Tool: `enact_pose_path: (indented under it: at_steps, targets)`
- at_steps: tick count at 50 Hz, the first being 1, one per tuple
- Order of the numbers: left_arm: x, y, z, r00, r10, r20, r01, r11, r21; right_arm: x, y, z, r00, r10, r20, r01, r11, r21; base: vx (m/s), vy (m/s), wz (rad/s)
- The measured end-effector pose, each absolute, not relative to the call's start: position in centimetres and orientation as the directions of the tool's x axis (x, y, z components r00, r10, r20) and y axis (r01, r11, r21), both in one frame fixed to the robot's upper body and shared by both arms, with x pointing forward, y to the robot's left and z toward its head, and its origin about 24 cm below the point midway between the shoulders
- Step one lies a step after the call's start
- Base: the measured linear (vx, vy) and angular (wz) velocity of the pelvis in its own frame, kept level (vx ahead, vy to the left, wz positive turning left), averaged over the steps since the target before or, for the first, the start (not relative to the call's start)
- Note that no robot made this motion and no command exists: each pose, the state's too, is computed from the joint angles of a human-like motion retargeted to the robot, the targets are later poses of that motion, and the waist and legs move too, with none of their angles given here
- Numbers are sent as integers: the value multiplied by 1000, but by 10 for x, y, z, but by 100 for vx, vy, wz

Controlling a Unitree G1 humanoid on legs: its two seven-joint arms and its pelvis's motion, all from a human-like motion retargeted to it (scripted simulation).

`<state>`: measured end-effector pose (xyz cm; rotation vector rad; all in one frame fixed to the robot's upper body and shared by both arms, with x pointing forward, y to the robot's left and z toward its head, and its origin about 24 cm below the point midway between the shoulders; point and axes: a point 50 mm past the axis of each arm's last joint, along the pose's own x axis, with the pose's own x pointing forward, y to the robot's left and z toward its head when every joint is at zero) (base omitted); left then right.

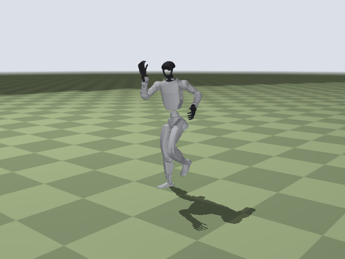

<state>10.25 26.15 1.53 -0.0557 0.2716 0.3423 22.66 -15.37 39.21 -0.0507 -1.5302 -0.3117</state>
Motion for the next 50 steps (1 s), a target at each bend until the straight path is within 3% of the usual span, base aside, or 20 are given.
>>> enact_pose_path:
  at_steps: [3,8,11,13,17,20,24,28,34,39,42,45,50]
  targets:
    - [149,235,24,958,264,-113,-269,962,-35,236,-155,362,115,-84,990,120,990,70,1,5,-30]
    - [242,185,94,946,165,278,-127,981,-149,270,-169,239,579,-65,813,186,981,-54,5,11,-25]
    - [276,156,182,790,113,603,7,981,-193,253,-183,159,810,21,586,132,967,-217,0,20,65]
    - [278,142,244,609,106,786,51,984,-172,225,-196,119,907,70,416,32,972,-234,-5,22,103]
    - [244,133,343,189,98,977,31,994,-106,161,-230,76,991,51,124,-27,981,-193,-3,16,88]
    - [218,127,383,-17,1,1000,-10,1000,-1,125,-252,63,999,-30,-11,27,976,-216,-4,9,49]
    - [213,122,398,-50,-122,991,-65,991,119,112,-269,66,990,-143,-6,139,974,-177,-6,4,31]
    - [230,122,379,74,-160,984,-14,987,161,140,-262,77,983,-142,120,157,980,-123,-1,-3,-9]
    - [285,146,272,571,-94,816,24,995,98,209,-220,109,932,-58,358,89,993,-72,4,-9,-28]
    - [278,189,116,951,42,307,-39,999,-16,258,-178,193,740,-18,672,49,998,-28,5,-17,-74]
    - [228,215,35,996,57,-63,-60,997,-50,264,-164,264,517,-68,853,106,994,15,-1,-20,-100]
    - [161,244,-9,940,126,-316,-133,991,-1,246,-164,327,248,-100,964,166,984,59,2,-9,-52]
    - [70,277,-22,825,343,-450,-315,939,139,207,-157,390,-83,-47,995,197,978,63,-1,-1,0]
